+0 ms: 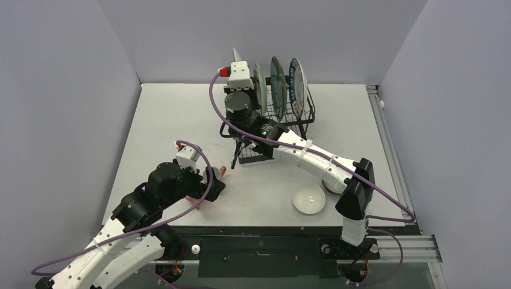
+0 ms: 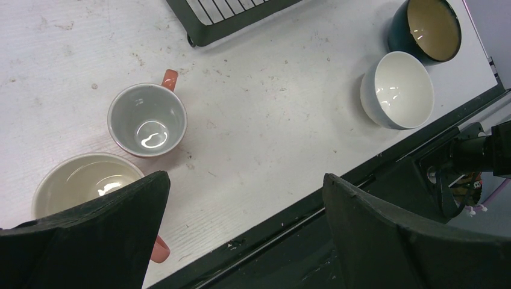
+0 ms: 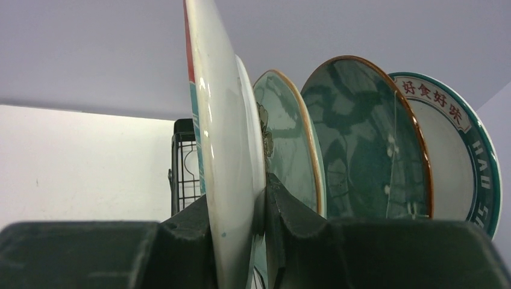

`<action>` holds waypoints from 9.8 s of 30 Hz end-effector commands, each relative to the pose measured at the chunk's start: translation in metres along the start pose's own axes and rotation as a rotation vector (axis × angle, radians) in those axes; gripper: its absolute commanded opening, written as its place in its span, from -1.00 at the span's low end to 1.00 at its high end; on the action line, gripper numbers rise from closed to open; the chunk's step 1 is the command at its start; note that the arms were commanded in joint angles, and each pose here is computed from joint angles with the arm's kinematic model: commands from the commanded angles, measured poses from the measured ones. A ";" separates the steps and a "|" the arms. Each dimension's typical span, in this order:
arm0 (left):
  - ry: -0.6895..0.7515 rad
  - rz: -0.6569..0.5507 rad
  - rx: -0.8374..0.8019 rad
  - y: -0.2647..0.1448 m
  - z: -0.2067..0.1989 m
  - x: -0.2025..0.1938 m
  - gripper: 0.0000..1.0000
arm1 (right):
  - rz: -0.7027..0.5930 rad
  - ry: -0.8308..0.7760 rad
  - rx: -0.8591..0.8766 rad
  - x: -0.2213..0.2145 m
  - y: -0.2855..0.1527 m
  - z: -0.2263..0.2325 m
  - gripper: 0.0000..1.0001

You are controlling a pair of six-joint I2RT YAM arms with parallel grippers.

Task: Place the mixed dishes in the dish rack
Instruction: Insert the plate into the dish rack, then pick up the cup at the corner of the board.

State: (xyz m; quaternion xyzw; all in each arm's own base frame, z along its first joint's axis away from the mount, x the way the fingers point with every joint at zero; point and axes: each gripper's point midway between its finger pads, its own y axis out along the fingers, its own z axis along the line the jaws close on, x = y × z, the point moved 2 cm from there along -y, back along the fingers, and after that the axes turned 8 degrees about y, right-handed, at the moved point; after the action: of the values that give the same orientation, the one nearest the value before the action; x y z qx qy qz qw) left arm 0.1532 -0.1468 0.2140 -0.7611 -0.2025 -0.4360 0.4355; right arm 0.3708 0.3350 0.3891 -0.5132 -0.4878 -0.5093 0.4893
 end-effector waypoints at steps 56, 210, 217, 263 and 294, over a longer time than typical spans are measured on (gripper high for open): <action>-0.002 -0.063 -0.023 0.001 -0.003 0.016 0.93 | -0.034 0.241 -0.028 0.015 -0.005 -0.018 -1.00; -0.127 0.562 0.550 0.062 0.068 -0.077 -0.36 | 0.365 0.317 0.239 -0.094 -0.167 -0.197 -0.20; -0.121 0.587 0.547 0.067 0.069 -0.081 -0.66 | 0.368 0.315 0.236 -0.094 -0.167 -0.198 -0.22; -0.366 0.454 -0.143 0.029 -0.050 -0.010 -1.00 | 0.511 0.339 0.485 -0.119 -0.195 -0.172 0.18; -0.429 0.024 -0.740 -0.013 -0.121 0.088 -1.00 | 0.506 0.672 0.791 -0.094 -0.226 -0.129 0.40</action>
State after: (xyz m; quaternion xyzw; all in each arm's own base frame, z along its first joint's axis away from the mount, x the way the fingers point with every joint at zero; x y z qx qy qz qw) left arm 0.1364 -0.2449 0.2596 -0.9514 -0.0859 -0.2196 0.1979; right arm 0.1405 0.2080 0.2771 -0.2670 -0.3363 -0.2712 0.8614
